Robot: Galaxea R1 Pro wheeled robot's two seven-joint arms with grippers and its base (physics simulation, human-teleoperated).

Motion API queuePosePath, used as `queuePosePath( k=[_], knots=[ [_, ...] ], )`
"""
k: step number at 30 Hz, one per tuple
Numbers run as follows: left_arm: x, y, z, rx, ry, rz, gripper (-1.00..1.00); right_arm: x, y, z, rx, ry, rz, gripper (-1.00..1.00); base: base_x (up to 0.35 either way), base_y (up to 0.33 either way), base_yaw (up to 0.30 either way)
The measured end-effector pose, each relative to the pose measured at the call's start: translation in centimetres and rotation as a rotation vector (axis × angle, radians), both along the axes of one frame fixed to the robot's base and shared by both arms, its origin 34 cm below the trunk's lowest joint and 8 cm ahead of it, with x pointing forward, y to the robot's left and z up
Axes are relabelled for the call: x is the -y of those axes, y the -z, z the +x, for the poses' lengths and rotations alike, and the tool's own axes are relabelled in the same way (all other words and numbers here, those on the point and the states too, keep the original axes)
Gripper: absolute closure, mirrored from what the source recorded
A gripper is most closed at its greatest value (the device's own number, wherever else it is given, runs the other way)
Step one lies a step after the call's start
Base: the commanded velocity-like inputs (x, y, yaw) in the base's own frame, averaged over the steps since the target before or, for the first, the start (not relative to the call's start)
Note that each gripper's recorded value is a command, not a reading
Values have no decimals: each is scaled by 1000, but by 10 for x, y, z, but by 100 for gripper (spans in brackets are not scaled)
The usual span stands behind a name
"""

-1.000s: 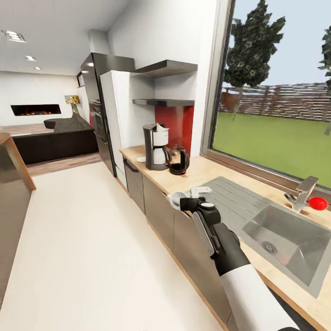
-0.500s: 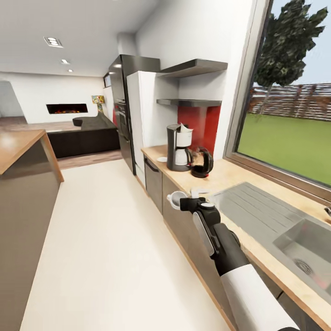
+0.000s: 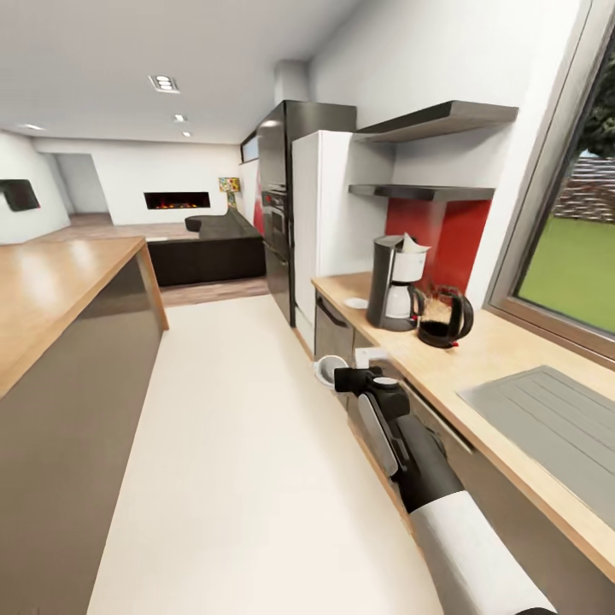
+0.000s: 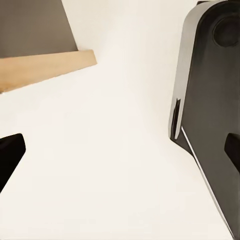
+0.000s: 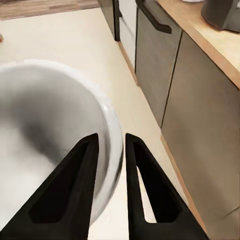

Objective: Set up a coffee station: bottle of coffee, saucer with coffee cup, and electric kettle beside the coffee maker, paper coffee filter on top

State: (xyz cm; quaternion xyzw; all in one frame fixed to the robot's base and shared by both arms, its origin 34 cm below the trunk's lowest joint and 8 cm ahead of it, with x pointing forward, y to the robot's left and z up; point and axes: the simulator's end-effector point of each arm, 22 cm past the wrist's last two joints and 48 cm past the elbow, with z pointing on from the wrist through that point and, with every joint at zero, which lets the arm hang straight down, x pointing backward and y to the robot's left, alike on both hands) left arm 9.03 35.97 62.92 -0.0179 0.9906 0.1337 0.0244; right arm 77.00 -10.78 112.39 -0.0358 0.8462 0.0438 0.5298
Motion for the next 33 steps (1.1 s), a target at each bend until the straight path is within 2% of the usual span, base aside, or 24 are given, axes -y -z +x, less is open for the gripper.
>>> queuePosePath(
  k=[11,16,24,33],
  knots=[
    [-1,0,0,-1,0,1,-100,0,0,0,-1,0,0,100,243,246,281],
    [-2,0,-1,3,-23,4,-100,3,1,0,-1,4,-5,100,259,243,277],
    [-3,-1,-2,4,-37,7,-100,5,8,-1,-15,6,-12,100,282,222,47],
    [-2,0,-2,4,-36,5,-100,5,9,-1,-16,5,-12,100,321,111,1]
  ],
)
